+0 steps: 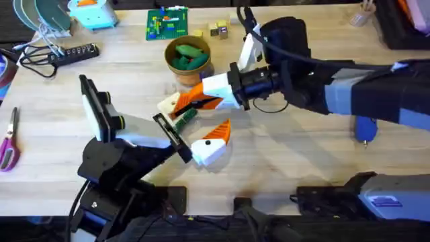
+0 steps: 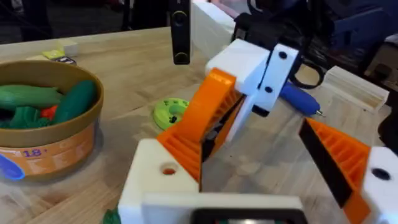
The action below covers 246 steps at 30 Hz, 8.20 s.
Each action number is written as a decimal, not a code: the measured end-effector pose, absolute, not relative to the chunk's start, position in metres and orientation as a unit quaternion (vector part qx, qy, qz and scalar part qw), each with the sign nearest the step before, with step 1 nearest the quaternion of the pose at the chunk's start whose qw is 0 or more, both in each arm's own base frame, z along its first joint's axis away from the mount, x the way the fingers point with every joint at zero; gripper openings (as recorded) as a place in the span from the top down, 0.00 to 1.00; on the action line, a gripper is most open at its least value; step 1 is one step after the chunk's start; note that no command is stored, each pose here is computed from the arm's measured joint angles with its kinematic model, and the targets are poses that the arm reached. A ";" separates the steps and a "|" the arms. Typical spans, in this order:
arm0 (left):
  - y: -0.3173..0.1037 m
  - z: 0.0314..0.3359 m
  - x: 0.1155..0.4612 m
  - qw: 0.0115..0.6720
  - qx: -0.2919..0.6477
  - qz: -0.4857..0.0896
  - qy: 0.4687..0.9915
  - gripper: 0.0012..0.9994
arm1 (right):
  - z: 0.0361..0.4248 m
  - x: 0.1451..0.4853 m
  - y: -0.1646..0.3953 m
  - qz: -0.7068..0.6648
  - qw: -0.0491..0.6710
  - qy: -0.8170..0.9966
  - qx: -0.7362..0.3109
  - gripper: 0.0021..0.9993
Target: Pick up the gripper from the table and insert it into the empty holder that is missing its gripper. Then pick up a screw, insert it into the mounting hole, and use the screwdriver to tighten it. Finally, clean up the table by picking up the vegetable and placing it into the bucket.
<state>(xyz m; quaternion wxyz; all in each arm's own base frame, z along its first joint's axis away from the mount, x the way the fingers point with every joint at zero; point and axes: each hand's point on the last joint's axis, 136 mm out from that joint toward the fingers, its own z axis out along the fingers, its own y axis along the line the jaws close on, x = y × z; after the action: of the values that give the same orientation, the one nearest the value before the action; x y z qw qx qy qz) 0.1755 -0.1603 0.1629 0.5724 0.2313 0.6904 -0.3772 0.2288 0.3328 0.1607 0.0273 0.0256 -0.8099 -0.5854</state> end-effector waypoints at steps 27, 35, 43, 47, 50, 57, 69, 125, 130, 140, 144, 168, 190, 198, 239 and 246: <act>-0.156 0.160 0.180 0.569 0.215 -0.375 0.699 0.01 | 0.154 0.235 0.344 -0.606 0.045 -0.794 0.025 0.88; -0.158 0.161 0.177 0.568 0.225 -0.377 0.696 0.01 | 0.151 0.233 0.342 -0.605 0.060 -0.793 0.024 0.61; -0.170 0.163 0.162 0.557 0.270 -0.400 0.675 0.01 | 0.157 0.229 0.343 -0.616 0.064 -0.784 0.041 0.37; -0.173 0.163 0.158 0.553 0.279 -0.407 0.671 0.01 | 0.160 0.230 0.342 -0.620 0.062 -0.781 0.045 0.31; -0.174 0.163 0.157 0.551 0.283 -0.410 0.669 0.01 | 0.160 0.232 0.341 -0.620 0.061 -0.781 0.043 0.23; -0.174 0.163 0.156 0.550 0.285 -0.411 0.669 0.01 | 0.159 0.259 0.324 -0.619 0.013 -0.784 0.029 0.01; -0.174 0.163 0.156 0.550 0.286 -0.411 0.668 0.01 | 0.171 0.348 0.247 -0.555 -0.115 -0.824 0.002 0.01; -0.174 0.163 0.156 0.550 0.286 -0.411 0.668 0.01 | 0.056 0.330 0.220 -0.041 -0.134 -0.910 0.391 0.68; -0.174 0.163 0.156 0.550 0.286 -0.411 0.668 0.01 | 0.056 0.332 0.220 -0.038 -0.137 -0.910 0.390 0.75; -0.174 0.163 0.156 0.550 0.286 -0.411 0.668 0.01 | 0.057 0.335 0.220 -0.035 -0.143 -0.909 0.389 0.99; -0.174 0.163 0.156 0.550 0.286 -0.411 0.668 0.01 | 0.061 0.336 0.221 -0.034 -0.143 -0.909 0.389 0.99; -0.174 0.163 0.156 0.550 0.286 -0.411 0.668 0.01 | 0.241 0.264 0.302 -0.075 -0.206 -0.846 0.487 1.00; -0.174 0.163 0.156 0.550 0.286 -0.411 0.668 0.01 | 0.251 0.202 0.362 -0.189 -0.167 -0.847 0.468 1.00; -0.174 0.163 0.156 0.550 0.286 -0.411 0.668 0.01 | 0.228 0.202 0.366 -0.170 -0.140 -0.855 0.470 1.00; -0.174 0.163 0.156 0.548 0.283 -0.413 0.670 0.01 | 0.214 0.208 0.369 -0.124 -0.152 -0.856 0.478 1.00; -0.174 0.163 0.156 0.549 0.284 -0.412 0.669 0.01 | 0.212 0.209 0.369 -0.120 -0.152 -0.857 0.477 1.00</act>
<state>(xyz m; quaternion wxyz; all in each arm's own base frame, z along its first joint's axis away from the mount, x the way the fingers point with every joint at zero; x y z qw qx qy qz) 0.1558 -0.1743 0.1631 0.5492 0.2843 0.6693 -0.4118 0.2094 0.3690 0.2121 -0.1518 0.4773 -0.8572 -0.1202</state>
